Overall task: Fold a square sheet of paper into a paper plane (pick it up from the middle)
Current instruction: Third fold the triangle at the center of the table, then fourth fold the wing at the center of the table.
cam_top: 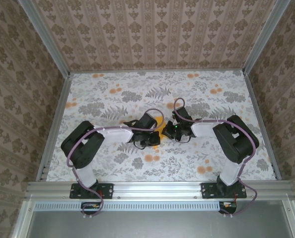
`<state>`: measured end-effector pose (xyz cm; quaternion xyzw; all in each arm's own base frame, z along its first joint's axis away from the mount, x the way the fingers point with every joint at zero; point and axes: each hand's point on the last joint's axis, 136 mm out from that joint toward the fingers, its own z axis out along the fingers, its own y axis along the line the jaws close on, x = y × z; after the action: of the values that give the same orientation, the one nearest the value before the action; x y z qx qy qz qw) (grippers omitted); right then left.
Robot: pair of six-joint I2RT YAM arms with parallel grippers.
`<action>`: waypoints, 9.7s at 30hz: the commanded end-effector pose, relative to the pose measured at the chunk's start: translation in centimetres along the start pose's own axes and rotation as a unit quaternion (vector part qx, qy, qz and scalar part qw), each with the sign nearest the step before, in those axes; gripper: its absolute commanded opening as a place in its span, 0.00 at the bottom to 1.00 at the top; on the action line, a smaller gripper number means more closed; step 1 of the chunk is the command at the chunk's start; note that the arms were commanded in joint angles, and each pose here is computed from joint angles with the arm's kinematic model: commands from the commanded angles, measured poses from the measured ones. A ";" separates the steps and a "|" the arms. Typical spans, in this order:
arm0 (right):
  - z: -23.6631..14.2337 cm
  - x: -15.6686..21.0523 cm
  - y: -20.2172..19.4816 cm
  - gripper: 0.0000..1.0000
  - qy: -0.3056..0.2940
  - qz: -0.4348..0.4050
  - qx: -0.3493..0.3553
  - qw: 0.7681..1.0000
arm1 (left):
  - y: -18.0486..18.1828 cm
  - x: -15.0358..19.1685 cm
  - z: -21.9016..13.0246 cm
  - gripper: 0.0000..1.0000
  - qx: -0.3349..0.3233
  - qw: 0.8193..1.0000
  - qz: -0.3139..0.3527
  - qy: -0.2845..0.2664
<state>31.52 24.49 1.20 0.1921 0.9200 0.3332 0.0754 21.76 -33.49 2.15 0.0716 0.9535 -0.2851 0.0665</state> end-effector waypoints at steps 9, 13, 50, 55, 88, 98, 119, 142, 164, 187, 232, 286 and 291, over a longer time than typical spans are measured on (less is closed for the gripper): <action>0.8 0.7 -7.6 0.03 0.001 0.058 0.118 0.991 | 4.4 1.7 0.4 0.07 -0.069 0.997 -0.031 0.012; 0.3 -0.2 -5.7 0.03 -0.005 0.025 0.078 0.997 | 5.4 2.2 -0.1 0.05 -0.086 0.996 -0.036 0.009; -0.5 -3.1 -2.7 0.02 -0.010 -0.123 -0.004 0.992 | 6.7 4.2 0.2 0.00 -0.089 0.994 -0.056 0.032; -1.2 -5.4 -2.3 0.02 -0.035 -0.116 -0.011 0.993 | 6.6 4.3 0.2 0.00 -0.086 0.994 -0.053 0.034; 2.4 0.5 -3.6 0.00 0.051 -0.081 0.041 0.995 | 4.9 5.2 -0.5 0.00 -0.038 0.998 0.011 0.055; 2.5 0.4 -4.2 0.01 0.051 -0.072 0.051 0.995 | 5.5 7.6 -0.9 0.00 -0.052 0.993 0.041 0.095; 1.8 2.2 -5.5 0.01 0.061 -0.054 0.055 0.995 | 3.2 6.8 -3.8 0.00 -0.040 0.993 0.087 0.066; -4.4 1.8 -2.5 0.28 -0.034 -0.049 0.029 0.998 | 0.2 -2.1 -2.2 0.00 -0.028 0.997 0.046 -0.056; -3.9 1.2 -1.8 0.35 -0.004 -0.070 0.023 0.997 | 2.9 -1.7 -1.1 0.00 -0.055 0.998 0.028 -0.026; -2.4 1.5 -0.5 0.36 0.025 -0.051 -0.017 0.998 | 2.9 -1.9 -1.9 0.00 -0.062 0.997 0.029 -0.030; -1.0 2.0 1.3 0.11 0.050 -0.104 -0.092 0.989 | 3.6 -3.2 -6.5 0.01 -0.092 0.990 0.025 -0.102; -5.2 2.2 0.5 0.01 -0.083 0.196 0.030 0.977 | -4.6 -0.3 -2.0 0.35 0.030 0.876 0.449 -0.173; -5.2 2.2 0.9 0.04 -0.074 0.201 0.027 0.976 | -3.9 -0.5 -1.5 0.26 0.017 0.878 0.446 -0.172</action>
<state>28.48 22.49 5.43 0.3848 0.8688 0.2974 0.0938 21.03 -35.00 4.89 0.4334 0.7994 -0.2476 0.3345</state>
